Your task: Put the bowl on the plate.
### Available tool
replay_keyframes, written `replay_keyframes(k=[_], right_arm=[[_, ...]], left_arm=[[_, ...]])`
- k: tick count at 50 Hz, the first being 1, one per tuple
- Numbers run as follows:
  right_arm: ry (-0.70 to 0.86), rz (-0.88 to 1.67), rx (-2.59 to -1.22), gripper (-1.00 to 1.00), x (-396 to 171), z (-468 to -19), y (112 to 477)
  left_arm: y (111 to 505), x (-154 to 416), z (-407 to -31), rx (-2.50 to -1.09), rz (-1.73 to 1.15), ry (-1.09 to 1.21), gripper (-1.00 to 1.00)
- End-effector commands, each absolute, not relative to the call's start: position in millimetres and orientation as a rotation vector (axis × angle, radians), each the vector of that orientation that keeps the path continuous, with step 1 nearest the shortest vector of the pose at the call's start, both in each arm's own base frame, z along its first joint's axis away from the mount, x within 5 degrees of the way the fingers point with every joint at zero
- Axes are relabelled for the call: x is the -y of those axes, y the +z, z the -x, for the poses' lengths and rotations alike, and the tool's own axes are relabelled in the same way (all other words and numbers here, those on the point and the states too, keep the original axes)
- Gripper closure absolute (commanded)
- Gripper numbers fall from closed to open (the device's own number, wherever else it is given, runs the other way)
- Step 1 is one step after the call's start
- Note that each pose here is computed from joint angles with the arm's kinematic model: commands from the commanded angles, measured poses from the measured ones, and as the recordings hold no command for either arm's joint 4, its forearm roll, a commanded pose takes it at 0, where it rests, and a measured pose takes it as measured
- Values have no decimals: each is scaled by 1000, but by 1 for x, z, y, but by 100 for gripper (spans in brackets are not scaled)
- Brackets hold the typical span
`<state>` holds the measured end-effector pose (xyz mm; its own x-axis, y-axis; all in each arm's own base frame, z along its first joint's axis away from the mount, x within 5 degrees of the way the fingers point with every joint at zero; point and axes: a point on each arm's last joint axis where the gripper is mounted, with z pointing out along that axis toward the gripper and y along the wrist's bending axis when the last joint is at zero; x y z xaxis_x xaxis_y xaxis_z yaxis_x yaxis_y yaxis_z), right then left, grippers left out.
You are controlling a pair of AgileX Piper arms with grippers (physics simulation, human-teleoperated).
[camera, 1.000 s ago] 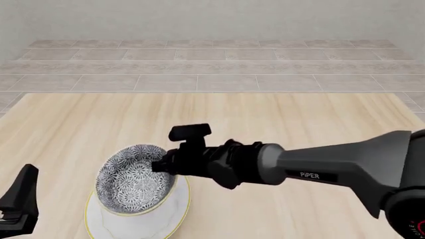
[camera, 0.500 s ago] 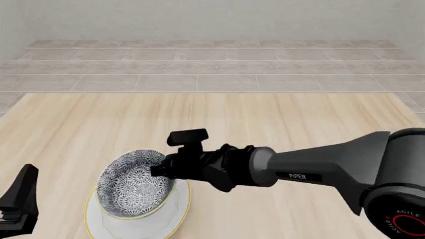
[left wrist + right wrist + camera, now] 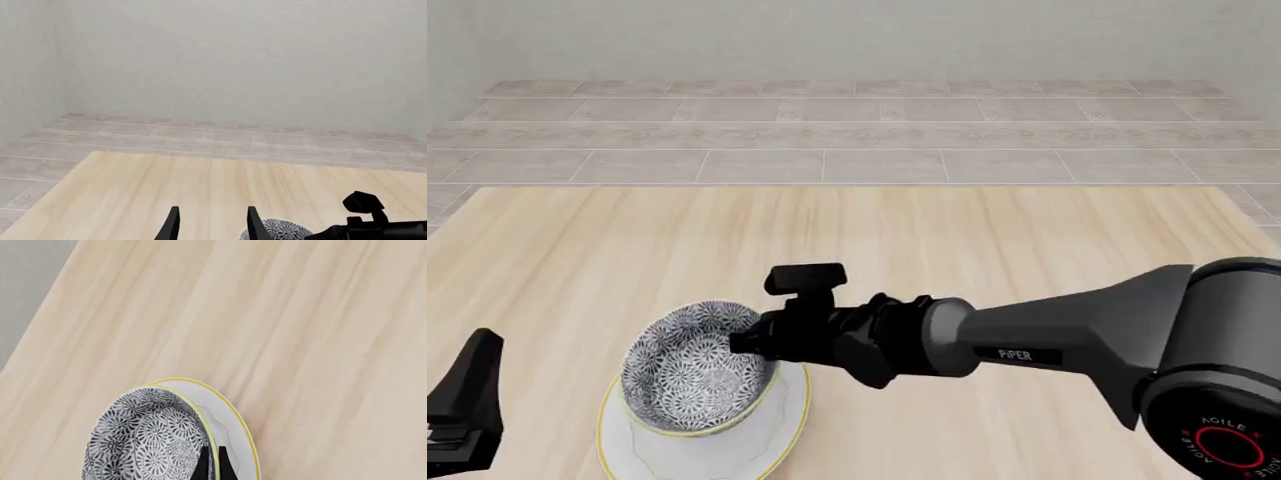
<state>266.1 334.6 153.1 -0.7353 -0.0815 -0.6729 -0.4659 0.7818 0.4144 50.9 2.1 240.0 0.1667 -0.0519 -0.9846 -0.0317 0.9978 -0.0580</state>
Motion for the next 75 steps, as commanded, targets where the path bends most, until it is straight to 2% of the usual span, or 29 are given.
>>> replay_keyframes(k=[1,17,18,33,54,75], right_arm=[[759,413,-2329,100,-336,-264,145],[759,438,-2296,100,-334,-263,154],[758,440,-2295,-100,-334,-263,154],[763,461,-2282,-100,-334,-259,160],[756,517,-2207,-100,-318,-249,216],[742,524,-2143,-100,-295,-246,245]], left_arm=[[241,-2,-51,-1401,70,-16,-100],[241,-2,-51,-1401,69,-16,-100],[241,-2,-51,-1401,69,-17,-100],[241,-2,-51,-1399,70,-19,-100],[241,-2,-51,-1399,67,-19,-100],[242,-2,-51,-1395,65,-22,-100]])
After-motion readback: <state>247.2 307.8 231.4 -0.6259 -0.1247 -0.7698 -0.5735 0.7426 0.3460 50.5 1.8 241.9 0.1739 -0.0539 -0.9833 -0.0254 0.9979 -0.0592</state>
